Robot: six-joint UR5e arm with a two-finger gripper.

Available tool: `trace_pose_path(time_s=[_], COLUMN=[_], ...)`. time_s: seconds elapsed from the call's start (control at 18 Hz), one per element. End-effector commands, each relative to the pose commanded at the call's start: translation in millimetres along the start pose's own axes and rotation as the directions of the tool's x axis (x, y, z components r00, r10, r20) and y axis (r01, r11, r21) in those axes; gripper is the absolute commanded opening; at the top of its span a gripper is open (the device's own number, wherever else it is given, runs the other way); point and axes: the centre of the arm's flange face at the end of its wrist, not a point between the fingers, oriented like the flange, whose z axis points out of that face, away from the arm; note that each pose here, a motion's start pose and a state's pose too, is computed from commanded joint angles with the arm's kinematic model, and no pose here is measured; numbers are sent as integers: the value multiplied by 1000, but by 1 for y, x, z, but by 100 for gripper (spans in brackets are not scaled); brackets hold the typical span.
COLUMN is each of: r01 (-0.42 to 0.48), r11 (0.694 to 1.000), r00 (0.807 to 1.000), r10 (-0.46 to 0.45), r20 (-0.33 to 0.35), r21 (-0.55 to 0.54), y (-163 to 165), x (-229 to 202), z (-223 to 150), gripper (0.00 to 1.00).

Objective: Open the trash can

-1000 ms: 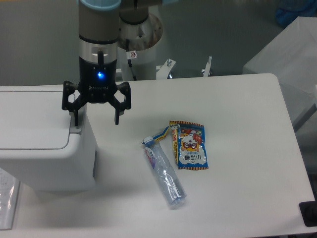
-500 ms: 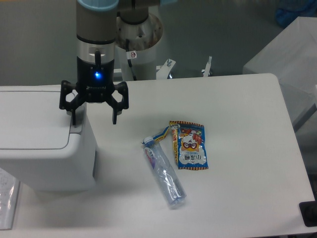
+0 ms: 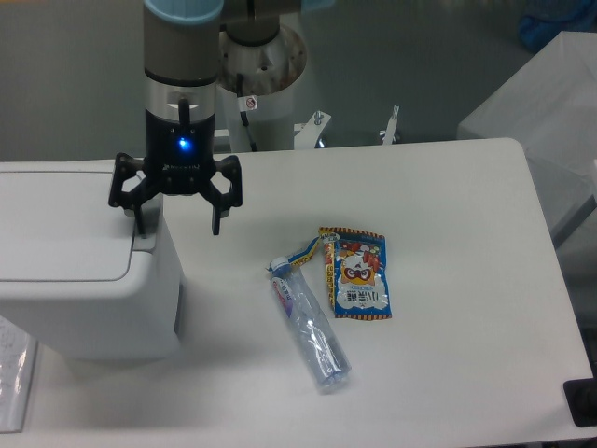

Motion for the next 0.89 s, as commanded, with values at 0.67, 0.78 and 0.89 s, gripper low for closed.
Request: trace_pose_path(time_s=[0.67,0.78,0.89], r01=[6,5,8], r11=[1000,1000,1000], r00=[1000,1000,1000], r10=[-6,-5,-8], r20=[2,3,5], r21=[26,21,20], y=[-7,-5,-5], x=[-6,-6,-8], z=[-13,-9,-9], gripper=[100,100,100])
